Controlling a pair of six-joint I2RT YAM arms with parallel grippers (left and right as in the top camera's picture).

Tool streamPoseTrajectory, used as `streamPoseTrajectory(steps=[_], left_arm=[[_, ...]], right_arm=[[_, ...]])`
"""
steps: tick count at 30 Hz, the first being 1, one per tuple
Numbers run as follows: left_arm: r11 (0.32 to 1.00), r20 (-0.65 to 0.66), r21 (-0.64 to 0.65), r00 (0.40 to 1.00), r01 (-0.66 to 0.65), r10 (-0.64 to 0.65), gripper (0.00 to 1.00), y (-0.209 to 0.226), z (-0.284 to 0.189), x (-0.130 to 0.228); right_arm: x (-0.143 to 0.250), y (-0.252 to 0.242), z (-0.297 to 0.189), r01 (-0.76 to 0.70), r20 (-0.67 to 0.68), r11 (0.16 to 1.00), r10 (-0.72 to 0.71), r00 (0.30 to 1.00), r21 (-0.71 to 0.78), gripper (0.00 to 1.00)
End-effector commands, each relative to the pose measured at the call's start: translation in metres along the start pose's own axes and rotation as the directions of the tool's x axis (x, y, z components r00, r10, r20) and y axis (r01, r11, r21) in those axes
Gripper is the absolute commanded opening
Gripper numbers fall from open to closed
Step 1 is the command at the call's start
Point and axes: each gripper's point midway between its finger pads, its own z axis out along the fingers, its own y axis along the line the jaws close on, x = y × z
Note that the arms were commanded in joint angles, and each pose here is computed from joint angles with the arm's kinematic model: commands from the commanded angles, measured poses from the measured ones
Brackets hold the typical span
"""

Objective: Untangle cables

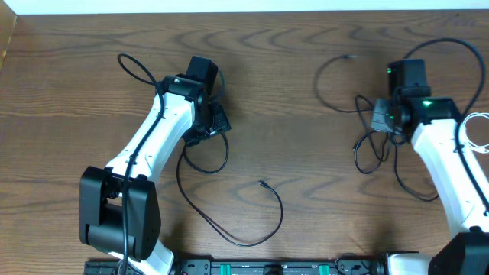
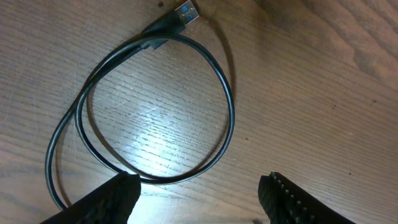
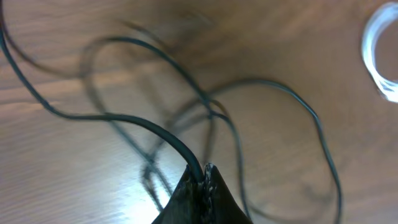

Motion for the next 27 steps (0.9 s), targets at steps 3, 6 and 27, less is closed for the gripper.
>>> streamPoseTrajectory(steps=[3, 6, 27], left_arm=[[1.000, -0.012, -0.021, 1.000, 0.006, -0.006, 0.66, 0.004, 0.006, 0.002], [1.000, -0.009, -0.019, 1.000, 0.005, -0.005, 0.67, 0.003, 0.006, 0.001], [1.000, -0.009, -0.019, 1.000, 0.005, -0.005, 0.67, 0.003, 0.006, 0.001]], right_arm=[[0.018, -0.033, 0.020, -0.099, -0.108, 0.990, 0.109, 0.988, 0.098, 0.01], [0.028, -0.041, 0.029, -0.104, -0.157, 0.987, 0.123, 0.980, 0.123, 0.12], [0.079, -0.004, 0.116, 0.054, -0.438, 0.998, -0.062, 0.897, -0.031, 0.96]])
